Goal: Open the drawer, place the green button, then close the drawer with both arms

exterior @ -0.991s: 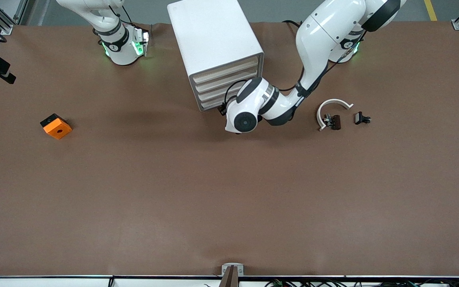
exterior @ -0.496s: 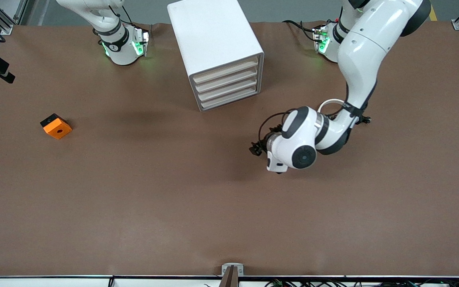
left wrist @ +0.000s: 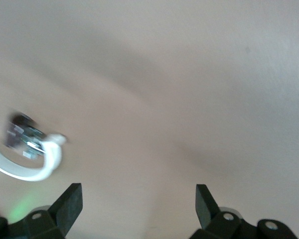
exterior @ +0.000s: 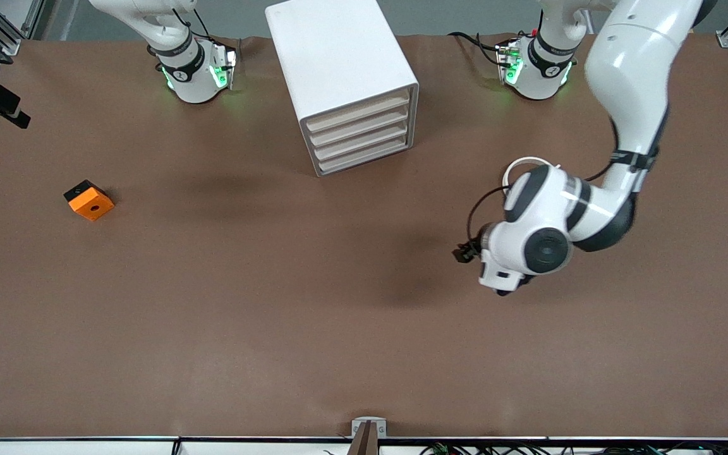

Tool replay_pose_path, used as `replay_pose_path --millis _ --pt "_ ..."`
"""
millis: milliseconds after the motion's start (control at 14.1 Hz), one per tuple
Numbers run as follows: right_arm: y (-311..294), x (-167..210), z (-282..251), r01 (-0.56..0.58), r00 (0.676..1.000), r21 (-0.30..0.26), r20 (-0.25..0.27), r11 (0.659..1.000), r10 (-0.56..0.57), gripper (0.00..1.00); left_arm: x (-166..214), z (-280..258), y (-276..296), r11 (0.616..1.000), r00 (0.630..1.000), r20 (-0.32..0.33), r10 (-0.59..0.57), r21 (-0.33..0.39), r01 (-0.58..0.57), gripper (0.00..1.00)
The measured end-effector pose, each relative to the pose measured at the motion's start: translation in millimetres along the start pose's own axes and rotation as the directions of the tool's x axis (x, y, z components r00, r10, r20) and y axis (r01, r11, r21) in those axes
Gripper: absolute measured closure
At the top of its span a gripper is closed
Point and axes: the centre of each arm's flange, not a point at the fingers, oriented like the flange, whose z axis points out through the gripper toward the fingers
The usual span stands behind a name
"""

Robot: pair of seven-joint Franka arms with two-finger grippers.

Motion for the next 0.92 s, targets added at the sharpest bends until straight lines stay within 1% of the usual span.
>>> replay_pose_path --millis 212,425,637,920 --pt "0.0 -0.2 -0.2 0.0 1.0 0.0 0.0 1.0 0.0 0.0 29.2 -52.2 -76.2 0.994 0.994 0.021 0.11 0.007 -0.11 0.0" --pt "0.2 -0.3 -0.4 0.0 1.0 0.0 -0.001 1.0 0.0 0.0 30.6 -106.6 -147.8 0.968 0.968 0.03 0.249 0.013 -0.25 0.0" --pt "0.4 -0.5 -0.6 -0.001 1.0 0.001 -0.001 1.0 0.001 0.0 9.4 -151.9 -204.4 0.936 0.937 -0.015 0.35 0.036 -0.349 0.0" --pt "0.8 -0.6 -0.6 -0.001 1.0 0.001 -0.001 1.0 0.001 0.0 -23.0 -193.5 -284.9 0.899 0.894 -0.095 0.437 0.007 -0.438 0.0"
